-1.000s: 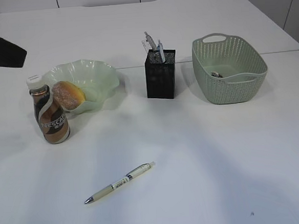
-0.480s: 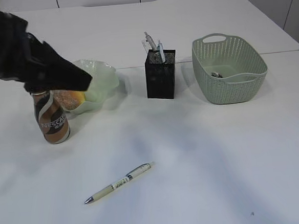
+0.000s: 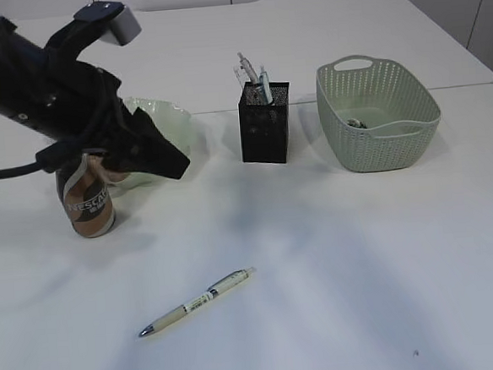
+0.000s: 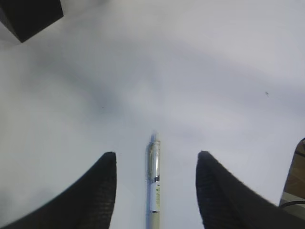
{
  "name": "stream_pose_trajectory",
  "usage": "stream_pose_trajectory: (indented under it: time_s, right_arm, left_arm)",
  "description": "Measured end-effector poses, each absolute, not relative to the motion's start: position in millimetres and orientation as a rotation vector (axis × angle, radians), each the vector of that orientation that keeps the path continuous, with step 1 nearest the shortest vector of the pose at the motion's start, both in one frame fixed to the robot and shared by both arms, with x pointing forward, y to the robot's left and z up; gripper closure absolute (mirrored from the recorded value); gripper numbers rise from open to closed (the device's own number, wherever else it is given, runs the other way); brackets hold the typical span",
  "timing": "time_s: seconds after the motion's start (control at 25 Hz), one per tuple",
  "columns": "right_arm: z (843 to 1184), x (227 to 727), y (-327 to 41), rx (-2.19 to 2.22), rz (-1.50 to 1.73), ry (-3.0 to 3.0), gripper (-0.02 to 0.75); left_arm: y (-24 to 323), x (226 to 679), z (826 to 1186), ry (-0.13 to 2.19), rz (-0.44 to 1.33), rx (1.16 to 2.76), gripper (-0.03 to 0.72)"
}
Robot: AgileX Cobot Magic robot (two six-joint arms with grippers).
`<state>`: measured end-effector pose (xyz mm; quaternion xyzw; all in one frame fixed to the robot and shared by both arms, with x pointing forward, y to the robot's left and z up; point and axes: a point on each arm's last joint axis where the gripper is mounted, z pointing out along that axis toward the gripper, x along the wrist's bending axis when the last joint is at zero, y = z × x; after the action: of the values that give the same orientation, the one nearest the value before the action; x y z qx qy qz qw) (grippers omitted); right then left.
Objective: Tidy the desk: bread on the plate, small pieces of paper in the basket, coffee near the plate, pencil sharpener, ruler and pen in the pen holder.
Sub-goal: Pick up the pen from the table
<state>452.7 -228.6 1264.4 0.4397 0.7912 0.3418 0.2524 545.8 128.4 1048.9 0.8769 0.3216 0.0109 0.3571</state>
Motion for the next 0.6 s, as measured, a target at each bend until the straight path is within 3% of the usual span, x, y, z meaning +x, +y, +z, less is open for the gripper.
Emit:
stream_pose_trajectory:
  time_s: [0.2, 0.6]
  right_arm:
    - [1255.6, 453.9, -229.0, 1.213, 0.901, 2.169, 0.335]
    - [1255.3, 454.5, -231.0, 1.221, 0.881, 2.151, 0.335]
  left_arm:
    - [109.6, 558.5, 1055.9, 0.765, 0.094, 2.377, 0.308]
    - [81.9, 551.8, 1048.8, 0.869, 0.127, 2.67, 0.308]
